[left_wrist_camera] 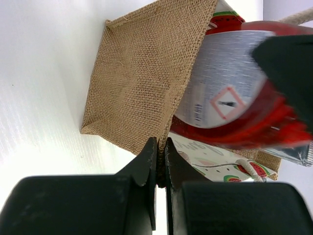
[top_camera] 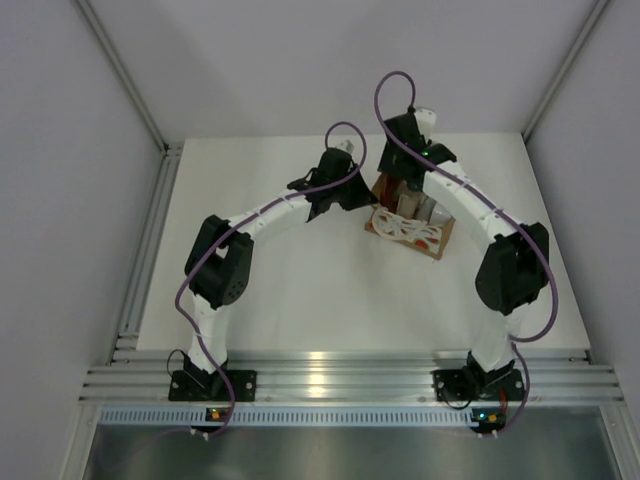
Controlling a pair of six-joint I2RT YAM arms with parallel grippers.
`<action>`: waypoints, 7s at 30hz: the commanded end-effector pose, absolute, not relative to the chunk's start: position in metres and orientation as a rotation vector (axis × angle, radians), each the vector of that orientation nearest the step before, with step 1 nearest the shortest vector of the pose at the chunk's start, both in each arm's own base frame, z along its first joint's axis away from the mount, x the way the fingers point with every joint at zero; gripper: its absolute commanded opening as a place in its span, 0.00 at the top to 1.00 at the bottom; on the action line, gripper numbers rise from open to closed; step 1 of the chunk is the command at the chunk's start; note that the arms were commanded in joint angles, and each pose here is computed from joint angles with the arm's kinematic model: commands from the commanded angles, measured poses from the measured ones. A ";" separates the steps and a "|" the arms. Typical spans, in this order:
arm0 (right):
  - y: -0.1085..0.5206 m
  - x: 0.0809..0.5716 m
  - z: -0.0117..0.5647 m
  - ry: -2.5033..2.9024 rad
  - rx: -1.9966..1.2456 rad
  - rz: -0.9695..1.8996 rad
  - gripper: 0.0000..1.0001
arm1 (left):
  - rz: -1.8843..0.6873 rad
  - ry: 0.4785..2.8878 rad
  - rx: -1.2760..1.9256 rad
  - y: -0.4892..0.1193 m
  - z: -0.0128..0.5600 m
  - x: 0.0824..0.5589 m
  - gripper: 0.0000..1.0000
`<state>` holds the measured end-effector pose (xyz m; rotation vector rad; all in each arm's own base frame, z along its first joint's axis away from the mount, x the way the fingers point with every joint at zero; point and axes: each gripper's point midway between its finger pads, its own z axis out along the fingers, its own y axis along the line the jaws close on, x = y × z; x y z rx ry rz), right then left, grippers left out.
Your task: Take the personal care products out of the canvas bag
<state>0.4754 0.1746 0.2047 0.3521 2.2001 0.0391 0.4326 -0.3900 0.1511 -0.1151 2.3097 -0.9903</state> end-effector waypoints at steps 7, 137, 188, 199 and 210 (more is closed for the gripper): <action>0.182 0.456 0.333 1.976 0.271 0.220 1.00 | -0.975 2.206 -0.158 -0.374 0.188 0.442 1.00; 0.135 0.423 0.278 2.003 0.318 -0.100 0.49 | -1.021 2.218 -0.112 -0.381 0.190 0.437 1.00; 0.143 0.472 0.147 2.200 0.457 -0.181 0.85 | -1.009 2.221 -0.083 -0.373 0.187 0.438 1.00; 0.158 0.471 0.205 2.122 0.395 -0.067 1.00 | -1.005 2.231 -0.090 -0.373 0.183 0.437 1.00; 0.166 0.464 0.250 2.064 0.330 0.009 1.00 | -1.004 2.229 -0.098 -0.372 0.184 0.436 1.00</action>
